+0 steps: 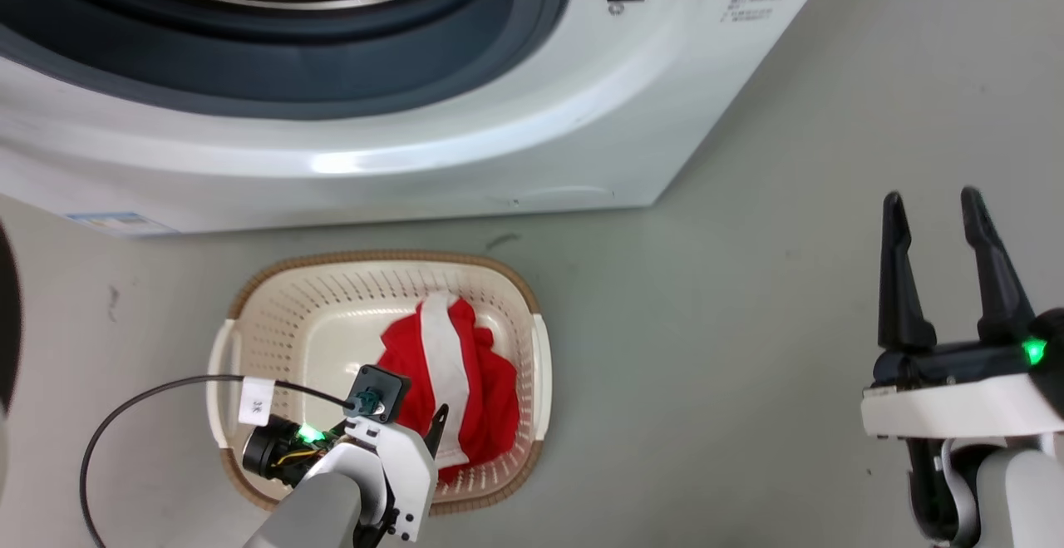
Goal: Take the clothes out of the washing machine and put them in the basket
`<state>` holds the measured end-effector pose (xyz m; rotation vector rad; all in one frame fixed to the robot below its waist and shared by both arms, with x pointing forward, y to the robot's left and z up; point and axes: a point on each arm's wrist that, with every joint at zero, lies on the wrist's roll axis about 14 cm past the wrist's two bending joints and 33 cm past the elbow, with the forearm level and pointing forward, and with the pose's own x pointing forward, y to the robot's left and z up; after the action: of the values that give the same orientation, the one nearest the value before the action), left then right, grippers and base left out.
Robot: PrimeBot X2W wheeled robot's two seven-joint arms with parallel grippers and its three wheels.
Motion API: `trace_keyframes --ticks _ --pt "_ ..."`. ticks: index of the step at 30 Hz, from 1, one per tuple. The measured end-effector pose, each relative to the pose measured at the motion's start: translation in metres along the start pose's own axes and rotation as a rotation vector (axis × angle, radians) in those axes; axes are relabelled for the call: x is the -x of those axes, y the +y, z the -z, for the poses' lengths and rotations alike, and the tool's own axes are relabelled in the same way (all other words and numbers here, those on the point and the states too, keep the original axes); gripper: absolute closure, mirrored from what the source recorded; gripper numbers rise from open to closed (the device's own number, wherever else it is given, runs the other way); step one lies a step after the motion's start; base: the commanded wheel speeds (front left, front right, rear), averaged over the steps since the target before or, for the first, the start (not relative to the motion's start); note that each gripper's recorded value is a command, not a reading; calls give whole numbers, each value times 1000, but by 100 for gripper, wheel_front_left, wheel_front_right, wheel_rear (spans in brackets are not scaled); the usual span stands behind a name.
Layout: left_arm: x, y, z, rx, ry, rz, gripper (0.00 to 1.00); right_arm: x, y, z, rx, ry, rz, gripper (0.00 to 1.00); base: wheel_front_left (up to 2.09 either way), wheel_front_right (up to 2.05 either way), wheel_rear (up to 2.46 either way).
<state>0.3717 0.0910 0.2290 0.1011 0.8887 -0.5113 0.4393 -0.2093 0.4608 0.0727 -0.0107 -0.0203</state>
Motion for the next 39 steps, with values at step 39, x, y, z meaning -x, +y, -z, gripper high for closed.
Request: trace_keyframes --ticks 39 --pt "171 69 -237 26 -973 -418 0 31 21 -53 -32 -120 -53 0 0 0 0"
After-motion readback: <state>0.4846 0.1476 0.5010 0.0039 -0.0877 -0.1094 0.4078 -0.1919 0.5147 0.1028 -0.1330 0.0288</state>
